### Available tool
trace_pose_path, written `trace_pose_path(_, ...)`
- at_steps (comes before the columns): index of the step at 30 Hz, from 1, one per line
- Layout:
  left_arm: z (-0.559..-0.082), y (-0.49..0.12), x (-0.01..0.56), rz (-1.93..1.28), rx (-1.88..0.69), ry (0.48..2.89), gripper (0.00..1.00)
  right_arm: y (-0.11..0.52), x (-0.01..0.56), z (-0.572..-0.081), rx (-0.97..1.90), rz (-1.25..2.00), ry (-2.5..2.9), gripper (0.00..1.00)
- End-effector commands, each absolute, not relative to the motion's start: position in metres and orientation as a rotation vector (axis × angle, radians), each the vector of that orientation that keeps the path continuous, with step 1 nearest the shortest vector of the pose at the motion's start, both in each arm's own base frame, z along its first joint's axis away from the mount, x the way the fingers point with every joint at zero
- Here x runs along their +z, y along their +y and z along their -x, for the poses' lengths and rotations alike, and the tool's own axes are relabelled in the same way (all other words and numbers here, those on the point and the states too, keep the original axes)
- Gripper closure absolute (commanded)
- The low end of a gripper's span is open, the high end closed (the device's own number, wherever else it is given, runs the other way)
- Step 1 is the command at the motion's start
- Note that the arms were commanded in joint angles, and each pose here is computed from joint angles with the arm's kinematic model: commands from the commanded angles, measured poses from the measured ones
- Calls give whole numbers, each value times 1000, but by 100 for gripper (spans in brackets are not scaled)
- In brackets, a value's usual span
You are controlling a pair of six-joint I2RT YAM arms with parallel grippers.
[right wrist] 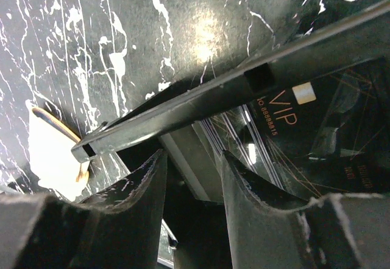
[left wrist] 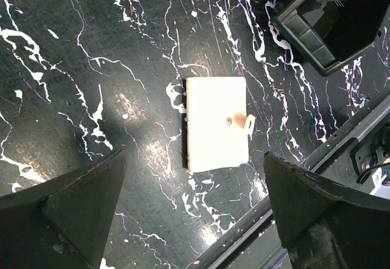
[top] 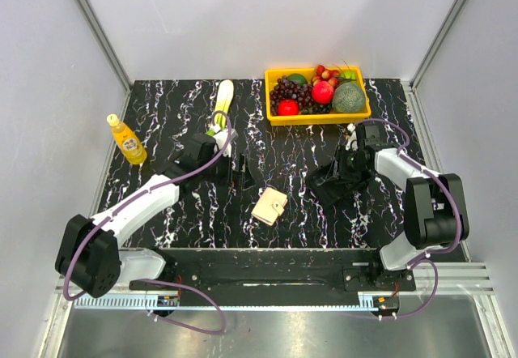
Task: Put the credit cards into the card holder
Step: Pick up the credit card from the storage box.
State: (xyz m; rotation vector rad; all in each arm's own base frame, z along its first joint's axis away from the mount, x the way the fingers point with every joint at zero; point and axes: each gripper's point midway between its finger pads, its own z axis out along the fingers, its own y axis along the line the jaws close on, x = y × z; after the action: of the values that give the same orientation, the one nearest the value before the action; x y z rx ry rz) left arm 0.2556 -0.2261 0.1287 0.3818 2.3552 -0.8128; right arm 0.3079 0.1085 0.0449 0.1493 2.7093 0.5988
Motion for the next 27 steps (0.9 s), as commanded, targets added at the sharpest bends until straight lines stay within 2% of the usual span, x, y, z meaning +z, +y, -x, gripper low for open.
trace_pose_path(1, -261, -236, 142, -403, -858, 2291, 1, 106, 47, -324, 565, -157, 2657, 53)
trace_pose_path(10, -252, -286, 158, -447, -1040, 2240, 1, 115, 37, -310, 640, -138, 2707, 54)
trace_pose_path(18, -248, -369, 141, -453, -1250, 2265, 1, 128, 45, -306, 762, -92, 2691, 69)
trace_pose_path(27, -256, -420, 114, -395, -1409, 2306, 2, 141, 45, -298, 887, -41, 2707, 72)
